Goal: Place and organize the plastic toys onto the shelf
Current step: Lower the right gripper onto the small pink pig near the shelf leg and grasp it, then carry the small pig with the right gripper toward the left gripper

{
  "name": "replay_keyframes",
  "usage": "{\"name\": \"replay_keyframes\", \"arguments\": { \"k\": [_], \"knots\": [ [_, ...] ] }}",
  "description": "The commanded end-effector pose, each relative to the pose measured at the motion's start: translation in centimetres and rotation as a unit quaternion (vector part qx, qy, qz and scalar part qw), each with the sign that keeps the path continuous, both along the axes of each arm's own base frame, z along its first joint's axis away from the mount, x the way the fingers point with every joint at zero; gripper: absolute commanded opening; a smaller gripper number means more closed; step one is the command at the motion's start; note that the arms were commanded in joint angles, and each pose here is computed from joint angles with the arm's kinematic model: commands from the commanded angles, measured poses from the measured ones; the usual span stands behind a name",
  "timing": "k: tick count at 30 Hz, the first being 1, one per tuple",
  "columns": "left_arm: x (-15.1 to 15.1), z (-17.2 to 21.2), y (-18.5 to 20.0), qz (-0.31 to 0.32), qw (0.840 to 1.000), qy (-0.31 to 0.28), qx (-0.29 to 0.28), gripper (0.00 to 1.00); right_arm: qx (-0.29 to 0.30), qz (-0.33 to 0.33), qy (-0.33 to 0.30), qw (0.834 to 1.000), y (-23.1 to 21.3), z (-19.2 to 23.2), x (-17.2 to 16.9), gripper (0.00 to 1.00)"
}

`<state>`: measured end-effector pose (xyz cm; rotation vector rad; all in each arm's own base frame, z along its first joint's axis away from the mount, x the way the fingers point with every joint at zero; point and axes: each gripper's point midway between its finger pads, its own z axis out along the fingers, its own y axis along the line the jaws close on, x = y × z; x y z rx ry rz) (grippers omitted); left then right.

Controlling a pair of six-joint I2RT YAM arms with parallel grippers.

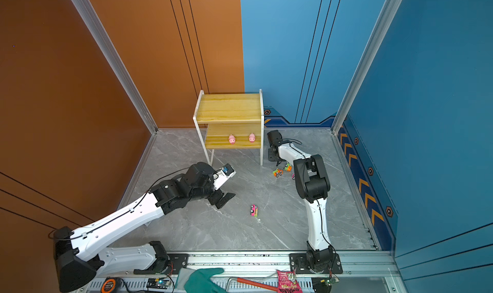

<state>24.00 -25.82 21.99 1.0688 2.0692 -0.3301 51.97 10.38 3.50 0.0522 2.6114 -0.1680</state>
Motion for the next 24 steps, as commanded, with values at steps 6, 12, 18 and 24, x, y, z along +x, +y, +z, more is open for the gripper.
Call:
{"name": "replay_keyframes", "arguments": {
  "k": [6, 12, 18, 24],
  "knots": [
    [0.2, 0.4, 0.1, 0.005, 1.000, 0.006, -0.024, 0.98, -0.013, 0.006, -0.008, 1.000, 0.2, 0.8, 1.2, 0.27],
    [0.4, 0.8, 0.2, 0.011, 0.999, 0.009, -0.034, 0.98, 0.021, -0.013, -0.051, 0.998, -0.7, 4.7, 0.4, 0.21],
    [1.0, 1.4, 0.5, 0.021, 0.998, 0.018, -0.061, 0.98, 0.031, -0.036, -0.096, 0.994, -2.4, 8.8, -4.0, 0.21],
    [2.0, 2.8, 1.5, 0.051, 0.993, 0.025, -0.105, 0.98, 0.041, -0.038, -0.131, 0.990, -2.9, 12.3, -10.1, 0.21]
  ]
}}
